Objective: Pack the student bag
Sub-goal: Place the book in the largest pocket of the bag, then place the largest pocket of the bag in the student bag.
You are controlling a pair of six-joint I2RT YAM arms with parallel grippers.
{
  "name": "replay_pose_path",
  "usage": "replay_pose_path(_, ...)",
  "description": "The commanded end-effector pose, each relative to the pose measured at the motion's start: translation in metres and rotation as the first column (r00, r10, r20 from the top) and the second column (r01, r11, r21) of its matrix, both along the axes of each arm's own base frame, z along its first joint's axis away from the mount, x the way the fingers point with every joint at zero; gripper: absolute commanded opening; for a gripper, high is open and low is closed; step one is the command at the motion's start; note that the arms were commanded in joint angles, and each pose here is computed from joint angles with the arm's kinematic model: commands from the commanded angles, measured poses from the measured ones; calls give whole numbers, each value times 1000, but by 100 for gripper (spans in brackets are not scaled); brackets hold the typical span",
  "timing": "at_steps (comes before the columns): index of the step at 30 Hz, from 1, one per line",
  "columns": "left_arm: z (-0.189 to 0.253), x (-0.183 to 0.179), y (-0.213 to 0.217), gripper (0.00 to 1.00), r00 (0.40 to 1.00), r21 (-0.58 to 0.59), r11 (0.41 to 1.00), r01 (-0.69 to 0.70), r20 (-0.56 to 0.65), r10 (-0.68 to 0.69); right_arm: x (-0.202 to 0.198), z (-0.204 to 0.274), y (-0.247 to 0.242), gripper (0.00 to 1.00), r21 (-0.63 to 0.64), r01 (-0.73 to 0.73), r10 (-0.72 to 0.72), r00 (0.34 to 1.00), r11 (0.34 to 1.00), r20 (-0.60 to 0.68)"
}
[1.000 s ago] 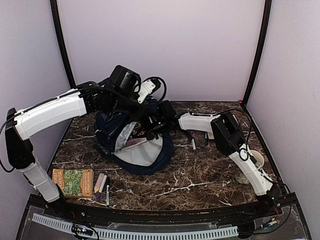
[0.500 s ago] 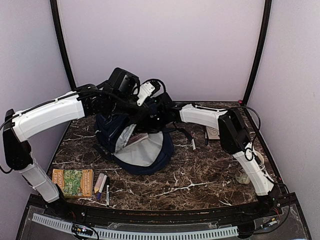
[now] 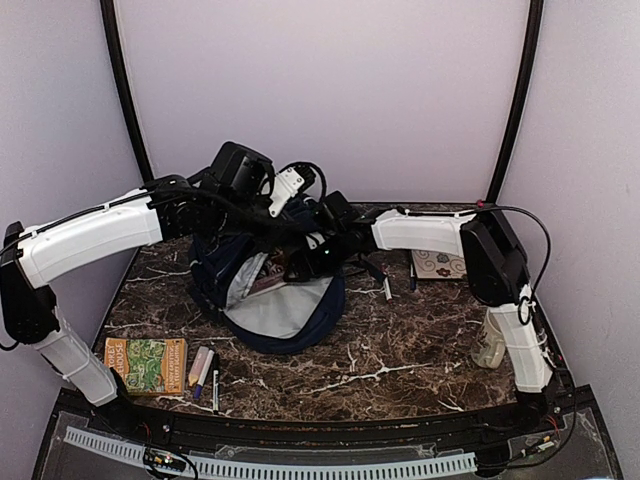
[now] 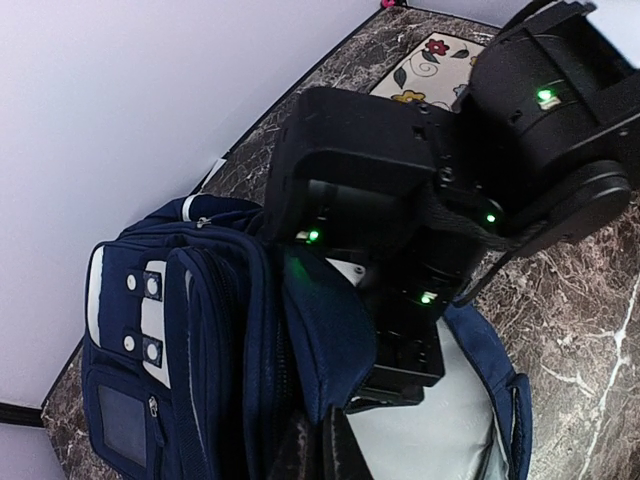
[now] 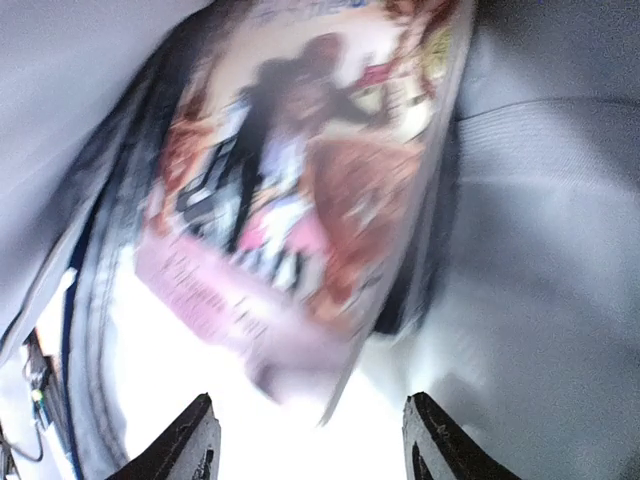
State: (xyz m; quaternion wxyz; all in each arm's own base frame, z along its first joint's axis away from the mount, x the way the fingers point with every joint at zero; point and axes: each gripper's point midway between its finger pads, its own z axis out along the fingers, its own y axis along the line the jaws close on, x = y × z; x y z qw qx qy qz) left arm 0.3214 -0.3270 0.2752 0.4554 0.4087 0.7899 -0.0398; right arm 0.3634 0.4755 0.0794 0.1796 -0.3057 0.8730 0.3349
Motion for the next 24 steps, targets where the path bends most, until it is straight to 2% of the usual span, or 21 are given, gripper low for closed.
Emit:
replay_pose_path(1,31,3,-5,0,997,-101,995,-20,71,28,-22,47,5,62,116,-59,54,998,992,43)
replay_pose_path(6,27,4,-7,0,997,-108,994,-21,68,28,-61,55,5,63,229,-174,189,981,958,-46)
replay_pose_path(9,26,5,-6,0,997,-111,994,-24,71,32,-80,47,-1,63,251,-209,239,966,945,-95)
replay_pose_path(16,14,9,-1,0,996,-112,991,-70,54,76,-113,54,-21,60,306,-271,312,946,913,-93)
replay_pose_path(24,-18,10,-6,0,996,-110,991,-77,-42,72,-165,57,-60,55,343,-411,451,891,845,-44)
